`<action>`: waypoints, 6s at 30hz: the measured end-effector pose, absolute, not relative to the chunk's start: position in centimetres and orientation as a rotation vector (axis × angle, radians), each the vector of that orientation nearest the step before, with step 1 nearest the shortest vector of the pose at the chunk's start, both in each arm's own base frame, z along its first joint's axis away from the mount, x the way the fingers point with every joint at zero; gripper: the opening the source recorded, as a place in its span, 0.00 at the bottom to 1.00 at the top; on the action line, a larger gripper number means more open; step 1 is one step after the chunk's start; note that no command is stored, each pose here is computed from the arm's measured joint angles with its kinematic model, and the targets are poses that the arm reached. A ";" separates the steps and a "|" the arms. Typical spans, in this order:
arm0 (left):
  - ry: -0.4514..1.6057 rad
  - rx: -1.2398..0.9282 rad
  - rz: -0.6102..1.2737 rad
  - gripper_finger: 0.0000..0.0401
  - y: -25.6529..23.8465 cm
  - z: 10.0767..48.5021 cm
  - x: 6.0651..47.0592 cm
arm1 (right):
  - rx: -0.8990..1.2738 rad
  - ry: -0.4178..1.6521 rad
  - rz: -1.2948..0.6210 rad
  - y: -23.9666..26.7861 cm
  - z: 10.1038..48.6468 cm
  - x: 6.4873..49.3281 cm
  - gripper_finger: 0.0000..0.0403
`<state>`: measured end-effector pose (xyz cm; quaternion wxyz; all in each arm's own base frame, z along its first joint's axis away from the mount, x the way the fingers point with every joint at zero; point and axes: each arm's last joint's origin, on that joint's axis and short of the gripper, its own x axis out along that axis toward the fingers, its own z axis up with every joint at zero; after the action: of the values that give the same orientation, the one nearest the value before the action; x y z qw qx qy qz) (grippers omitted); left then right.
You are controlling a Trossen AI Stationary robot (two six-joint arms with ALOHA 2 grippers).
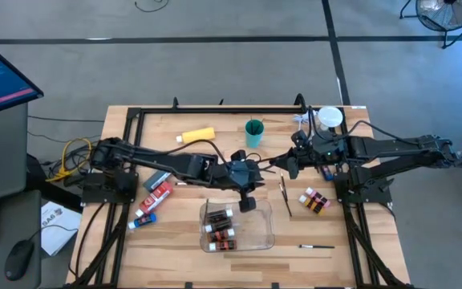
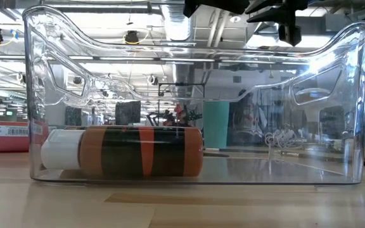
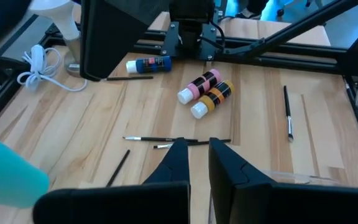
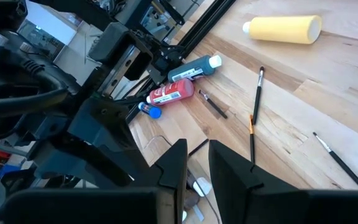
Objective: Pick & Place Paint Supplies
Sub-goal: Put the blue paint bottle into the transparent bin
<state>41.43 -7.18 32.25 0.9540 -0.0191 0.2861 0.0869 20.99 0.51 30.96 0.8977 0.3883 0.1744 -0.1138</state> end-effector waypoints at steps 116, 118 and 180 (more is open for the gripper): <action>0.173 -0.236 0.144 0.00 -3.1 40.8 35.7 | 0.685 0.182 -0.019 0.3 33.2 21.6 0.15; 0.134 -0.253 0.138 0.00 -3.0 40.0 34.8 | 0.674 0.114 -0.015 -0.1 33.8 21.7 0.15; 0.618 -0.648 0.294 0.08 6.1 25.5 20.0 | 0.612 -0.169 0.205 -9.9 48.7 22.7 0.15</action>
<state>20.00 6.07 25.52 0.8910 -0.3120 0.2977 0.1418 22.67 -9.85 48.69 0.9449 0.3002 -0.0828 0.1008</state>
